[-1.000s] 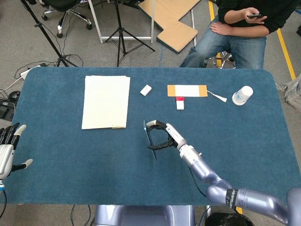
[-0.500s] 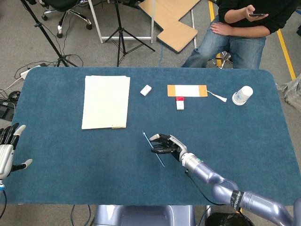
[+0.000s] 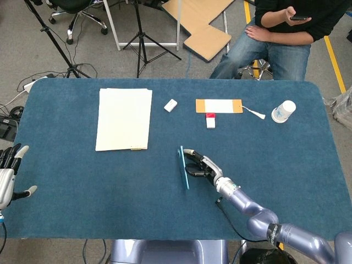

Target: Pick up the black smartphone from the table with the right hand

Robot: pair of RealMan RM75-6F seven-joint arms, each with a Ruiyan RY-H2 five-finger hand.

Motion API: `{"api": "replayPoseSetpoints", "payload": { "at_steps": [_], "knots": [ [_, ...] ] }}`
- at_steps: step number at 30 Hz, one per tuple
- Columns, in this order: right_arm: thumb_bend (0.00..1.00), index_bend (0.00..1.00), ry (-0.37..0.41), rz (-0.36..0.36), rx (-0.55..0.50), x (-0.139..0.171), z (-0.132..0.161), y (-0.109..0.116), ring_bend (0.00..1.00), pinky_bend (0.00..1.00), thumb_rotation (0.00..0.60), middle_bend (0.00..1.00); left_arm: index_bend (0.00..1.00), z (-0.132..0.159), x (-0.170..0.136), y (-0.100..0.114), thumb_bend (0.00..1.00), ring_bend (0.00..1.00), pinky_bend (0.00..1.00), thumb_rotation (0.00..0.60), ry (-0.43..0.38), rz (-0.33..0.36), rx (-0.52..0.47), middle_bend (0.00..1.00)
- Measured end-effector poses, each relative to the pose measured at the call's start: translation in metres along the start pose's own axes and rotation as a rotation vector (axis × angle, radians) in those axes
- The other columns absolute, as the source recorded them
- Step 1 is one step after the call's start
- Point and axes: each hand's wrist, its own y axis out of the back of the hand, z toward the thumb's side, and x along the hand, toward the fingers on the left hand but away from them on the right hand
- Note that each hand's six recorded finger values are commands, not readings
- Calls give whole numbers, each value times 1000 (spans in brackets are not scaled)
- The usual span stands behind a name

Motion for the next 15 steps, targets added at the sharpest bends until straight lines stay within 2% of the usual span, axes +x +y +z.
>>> {"api": "replayPoseSetpoints", "payload": {
  "at_steps": [9, 15],
  "knots": [
    [448, 95, 120, -111, 299, 6, 24, 37, 0, 0, 600, 29, 0, 1, -1, -1, 0, 0, 0, 600, -3, 0, 3, 0],
    [449, 97, 203, -176, 461, 20, 56, 58, 0, 0, 600, 29, 0, 2, -1, -1, 0, 0, 0, 600, -4, 1, 3, 0]
  ]
}}
